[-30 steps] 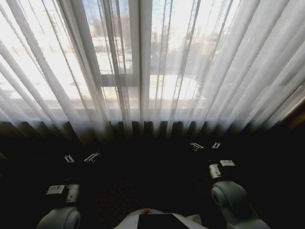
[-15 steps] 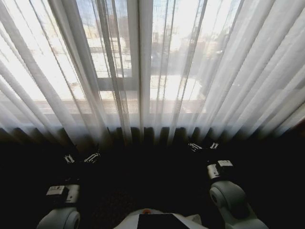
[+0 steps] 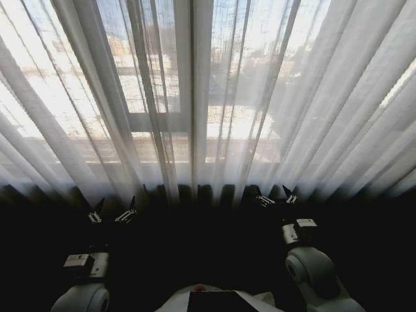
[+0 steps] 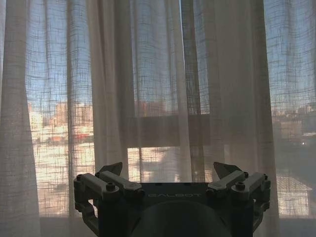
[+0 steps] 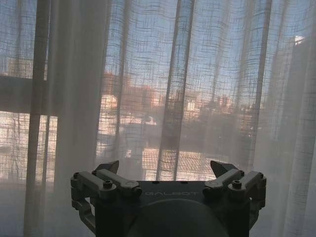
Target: Open the curtains by pulling them apart, changing their state from closed to fully open.
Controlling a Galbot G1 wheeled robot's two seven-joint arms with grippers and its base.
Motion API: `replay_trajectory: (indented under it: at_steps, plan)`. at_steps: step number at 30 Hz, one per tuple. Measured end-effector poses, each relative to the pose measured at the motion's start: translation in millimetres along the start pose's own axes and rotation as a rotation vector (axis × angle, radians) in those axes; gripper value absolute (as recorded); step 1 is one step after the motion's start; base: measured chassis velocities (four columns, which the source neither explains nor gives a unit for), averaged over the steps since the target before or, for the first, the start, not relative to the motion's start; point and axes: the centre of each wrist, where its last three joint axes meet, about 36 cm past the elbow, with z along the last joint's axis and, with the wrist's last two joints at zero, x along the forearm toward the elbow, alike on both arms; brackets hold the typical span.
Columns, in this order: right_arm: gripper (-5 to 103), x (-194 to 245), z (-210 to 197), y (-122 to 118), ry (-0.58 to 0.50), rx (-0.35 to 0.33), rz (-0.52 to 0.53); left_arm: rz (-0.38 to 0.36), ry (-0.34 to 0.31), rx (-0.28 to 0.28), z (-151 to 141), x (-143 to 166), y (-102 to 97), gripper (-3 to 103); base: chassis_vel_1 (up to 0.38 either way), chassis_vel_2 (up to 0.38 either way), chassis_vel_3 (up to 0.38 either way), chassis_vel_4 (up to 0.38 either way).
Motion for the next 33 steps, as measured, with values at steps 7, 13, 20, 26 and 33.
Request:
replay_trajectory:
  at_steps: [7, 13, 20, 26, 33]
  plan:
    - [100, 0.1, 0.2, 0.6, 0.0, 0.008, -0.002, -0.004, -0.004, 0.002, 0.6, 0.9, 0.0, 100, -0.213, 0.194, 0.225, -0.206]
    - [100, 0.1, 1.4, 2.3, 0.003, 0.005, -0.007, -0.006, -0.004, 0.002, 1.6, 2.3, 0.4, 100, -0.195, 0.187, 0.212, -0.173]
    - [100, -0.2, 1.7, 4.8, 0.002, 0.005, -0.013, -0.009, -0.008, 0.002, 2.8, 3.0, 1.0, 100, -0.155, 0.155, 0.149, -0.171]
    - [100, -0.5, 4.1, 5.2, -0.004, 0.028, -0.018, -0.011, -0.005, 0.005, 4.8, 2.8, 0.9, 100, -0.027, 0.035, 0.031, -0.032]
    - [100, -1.6, 9.0, 7.4, -0.008, 0.037, -0.019, -0.014, -0.003, 0.003, 5.9, 3.0, 1.9, 100, 0.022, 0.007, -0.025, -0.007]
